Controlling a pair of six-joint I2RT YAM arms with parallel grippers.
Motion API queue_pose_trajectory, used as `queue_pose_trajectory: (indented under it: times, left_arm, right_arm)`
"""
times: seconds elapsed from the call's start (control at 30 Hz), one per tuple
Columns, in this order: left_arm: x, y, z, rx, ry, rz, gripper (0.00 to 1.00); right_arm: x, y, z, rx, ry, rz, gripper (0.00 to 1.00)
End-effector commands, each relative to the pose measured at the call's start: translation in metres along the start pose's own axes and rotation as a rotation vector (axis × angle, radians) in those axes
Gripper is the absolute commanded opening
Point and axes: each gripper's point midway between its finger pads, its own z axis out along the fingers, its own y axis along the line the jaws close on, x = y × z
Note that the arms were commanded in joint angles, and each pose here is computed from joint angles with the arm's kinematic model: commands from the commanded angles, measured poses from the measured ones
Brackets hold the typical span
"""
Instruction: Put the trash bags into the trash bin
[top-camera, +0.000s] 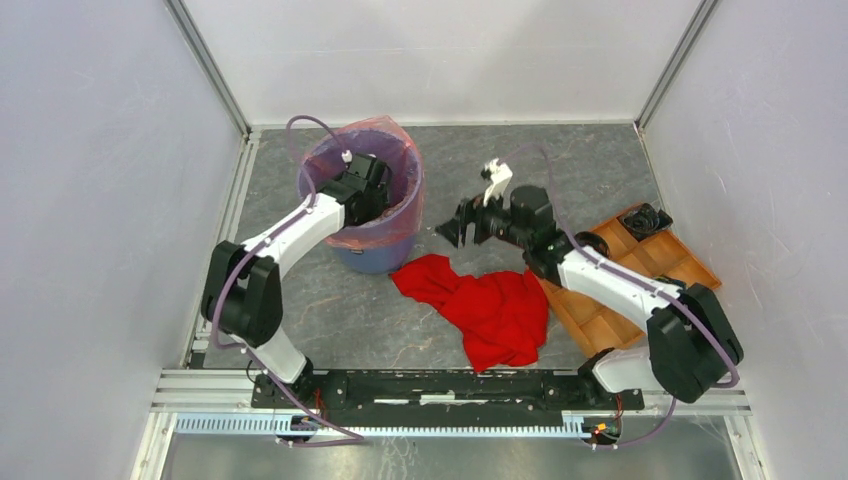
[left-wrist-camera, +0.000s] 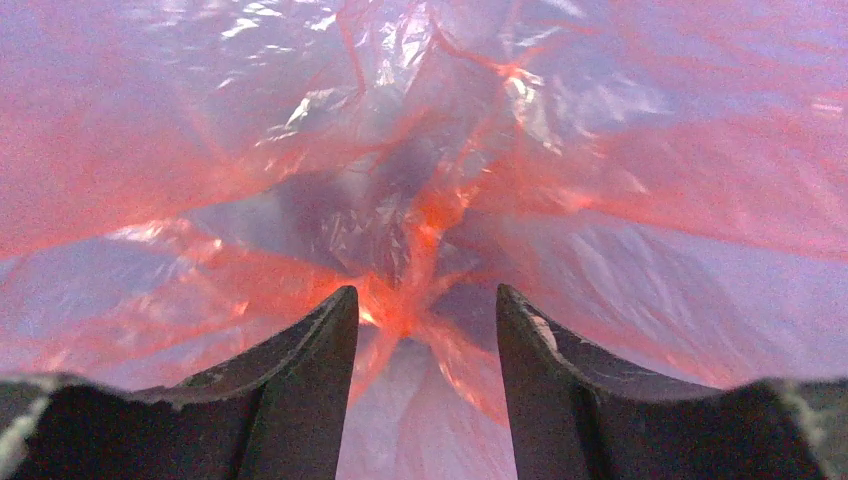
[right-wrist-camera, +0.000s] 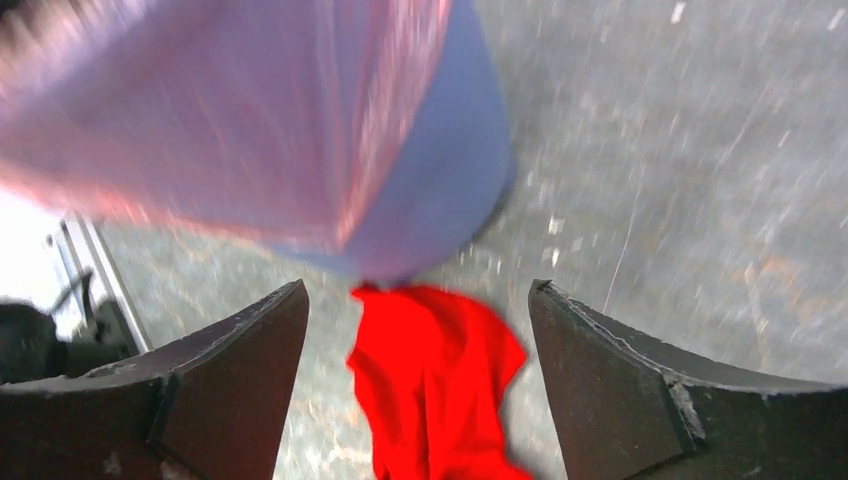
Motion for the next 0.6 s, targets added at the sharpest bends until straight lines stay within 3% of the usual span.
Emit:
queue_pose_trajectory:
  times: [0.0, 0.07, 0.2, 0.37, 0.57]
  left_arm:
    - [-0.028, -0.010, -0.046, 0.086, -0.083, -0.011, 0.62]
    - [-0.032, -0.011, -0.060, 0.107, -0.096, -0.003, 0.64]
    - [-0.047, -0.015, -0.101, 0.171, -0.160, 0.005, 0.69]
    - [-0.064, -0.007, -0.160, 0.213, -0.279, -0.014, 0.76]
    - [-0.060, 0.050, -0.205, 0.022, -0.392, -0.096, 0.86]
  right_arm:
    - [-0.099, 0.010, 0.006, -0.050, -0.192, -0.006, 0.91]
    - [-0.123, 0.006, 0.016, -0.063, -0.227, 0.003, 0.95]
    - [-0.147, 0.016, 0.043, -0.134, -0.218, 0.046, 0.93]
    - [-0.137, 0.020, 0.051, -0.109, -0.264, 0.088, 0.79]
    - [-0.118, 0.047, 0.045, -0.108, -0.336, 0.112, 0.77]
